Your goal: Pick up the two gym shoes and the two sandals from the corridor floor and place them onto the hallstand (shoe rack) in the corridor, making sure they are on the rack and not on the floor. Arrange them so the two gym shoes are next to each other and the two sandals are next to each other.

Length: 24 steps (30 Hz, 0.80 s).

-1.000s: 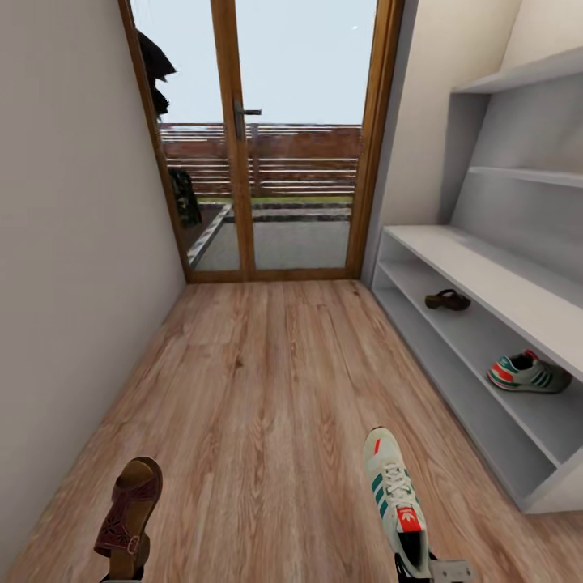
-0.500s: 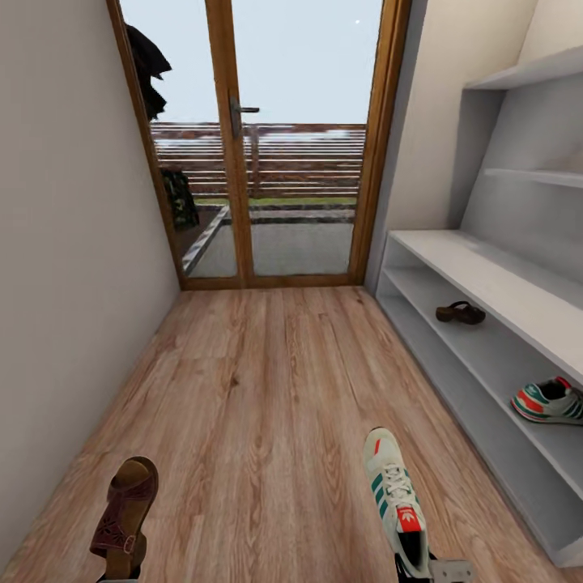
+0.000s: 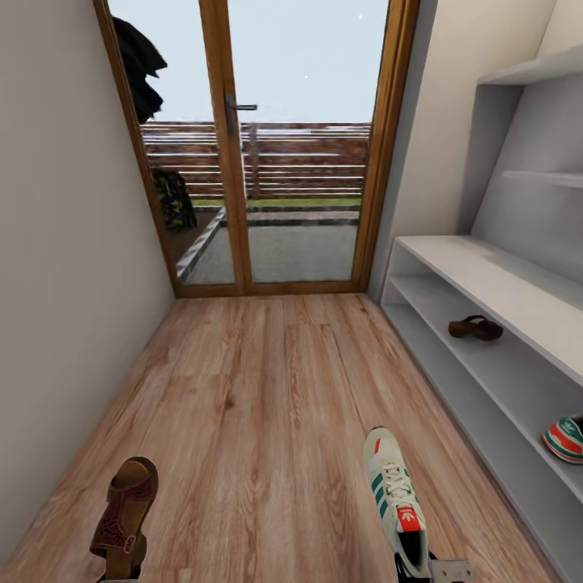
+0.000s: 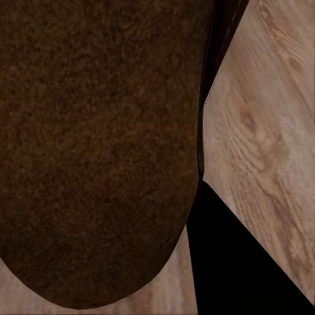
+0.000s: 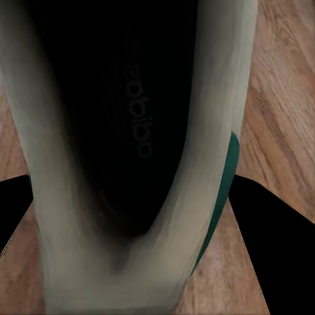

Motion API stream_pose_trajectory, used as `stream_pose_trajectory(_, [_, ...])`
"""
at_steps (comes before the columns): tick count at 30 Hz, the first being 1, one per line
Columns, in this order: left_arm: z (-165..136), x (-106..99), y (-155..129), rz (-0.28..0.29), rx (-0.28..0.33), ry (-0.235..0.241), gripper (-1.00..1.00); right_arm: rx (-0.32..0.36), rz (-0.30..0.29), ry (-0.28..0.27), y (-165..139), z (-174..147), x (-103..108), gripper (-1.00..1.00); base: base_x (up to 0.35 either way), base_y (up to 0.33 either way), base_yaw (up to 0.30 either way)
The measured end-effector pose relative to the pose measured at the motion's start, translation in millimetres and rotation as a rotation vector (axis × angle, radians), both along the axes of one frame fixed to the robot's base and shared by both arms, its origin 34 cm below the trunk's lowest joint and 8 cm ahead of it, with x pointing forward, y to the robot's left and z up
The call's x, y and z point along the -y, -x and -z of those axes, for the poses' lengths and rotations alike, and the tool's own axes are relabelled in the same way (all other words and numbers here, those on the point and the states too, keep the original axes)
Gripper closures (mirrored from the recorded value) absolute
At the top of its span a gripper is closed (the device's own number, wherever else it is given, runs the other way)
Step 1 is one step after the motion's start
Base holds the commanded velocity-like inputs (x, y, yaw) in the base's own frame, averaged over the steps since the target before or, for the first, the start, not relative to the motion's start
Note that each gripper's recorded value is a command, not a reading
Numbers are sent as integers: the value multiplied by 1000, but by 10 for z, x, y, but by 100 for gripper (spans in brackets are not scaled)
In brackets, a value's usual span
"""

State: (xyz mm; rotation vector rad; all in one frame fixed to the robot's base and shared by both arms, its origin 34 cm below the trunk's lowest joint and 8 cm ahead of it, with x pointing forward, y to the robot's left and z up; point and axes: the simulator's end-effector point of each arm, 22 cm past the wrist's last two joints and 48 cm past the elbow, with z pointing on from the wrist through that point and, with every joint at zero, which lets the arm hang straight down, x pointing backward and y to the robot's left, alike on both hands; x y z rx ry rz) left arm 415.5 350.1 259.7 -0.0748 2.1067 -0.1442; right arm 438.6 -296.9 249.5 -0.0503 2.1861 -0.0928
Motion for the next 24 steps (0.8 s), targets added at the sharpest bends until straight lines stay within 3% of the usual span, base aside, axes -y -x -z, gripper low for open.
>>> stream_pose_trajectory(11, [-2, 1, -2, 0, 1, 0, 100, 1, 0, 0, -3, -2, 0, 100, 339, 47, -21])
stream_pose_trajectory(24, [-4, 4, -3, 0, 2, 1, 100, 2, 0, 0, -5, -4, -1, 100, 310, 162, -251])
